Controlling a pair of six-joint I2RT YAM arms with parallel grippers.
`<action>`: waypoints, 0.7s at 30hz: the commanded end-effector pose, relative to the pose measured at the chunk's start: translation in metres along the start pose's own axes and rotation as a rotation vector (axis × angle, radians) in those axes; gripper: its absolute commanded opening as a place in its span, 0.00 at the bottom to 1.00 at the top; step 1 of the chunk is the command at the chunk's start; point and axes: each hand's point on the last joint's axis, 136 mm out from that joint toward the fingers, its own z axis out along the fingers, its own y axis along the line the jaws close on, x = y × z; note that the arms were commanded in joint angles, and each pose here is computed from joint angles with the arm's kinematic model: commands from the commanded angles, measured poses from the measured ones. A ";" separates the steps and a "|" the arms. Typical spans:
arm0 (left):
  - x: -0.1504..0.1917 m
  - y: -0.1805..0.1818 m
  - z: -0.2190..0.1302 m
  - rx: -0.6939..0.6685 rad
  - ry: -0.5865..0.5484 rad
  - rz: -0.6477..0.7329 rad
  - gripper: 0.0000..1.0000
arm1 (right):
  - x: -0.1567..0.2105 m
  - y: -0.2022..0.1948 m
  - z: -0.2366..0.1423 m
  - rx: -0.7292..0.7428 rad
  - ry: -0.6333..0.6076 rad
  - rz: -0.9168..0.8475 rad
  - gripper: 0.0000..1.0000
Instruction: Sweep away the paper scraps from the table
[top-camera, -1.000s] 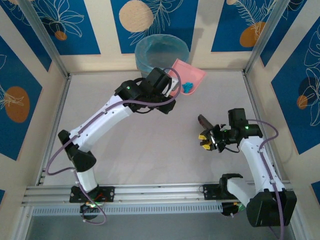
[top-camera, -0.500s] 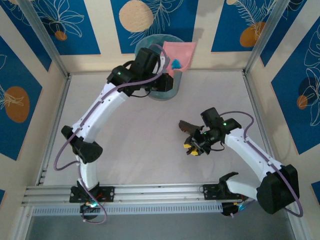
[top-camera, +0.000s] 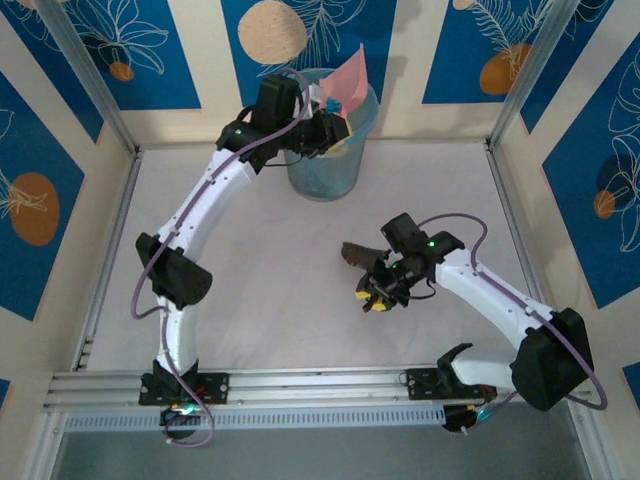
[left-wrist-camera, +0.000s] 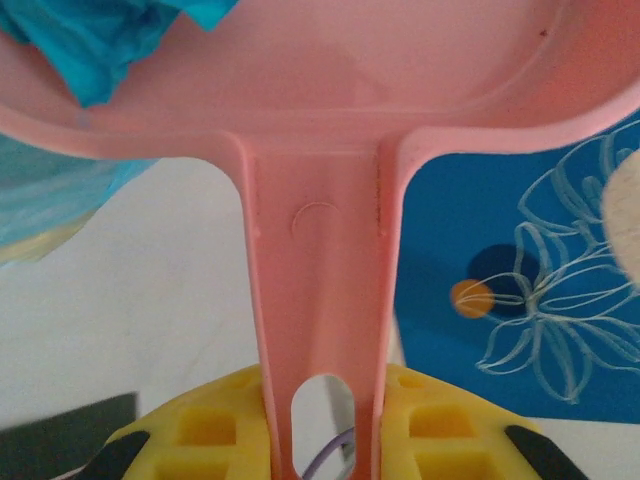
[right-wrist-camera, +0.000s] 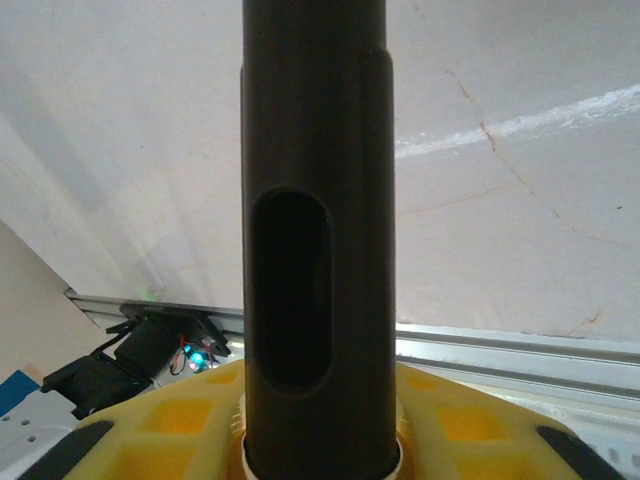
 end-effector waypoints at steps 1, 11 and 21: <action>-0.023 -0.041 -0.003 0.212 -0.017 -0.066 0.00 | 0.003 0.007 -0.001 0.007 0.022 -0.024 0.00; -0.046 -0.036 0.016 0.389 -0.046 -0.244 0.00 | -0.001 0.013 0.005 0.026 0.049 -0.057 0.00; -0.068 -0.030 0.015 0.538 -0.168 -0.341 0.00 | -0.004 0.018 0.011 0.043 0.096 -0.096 0.00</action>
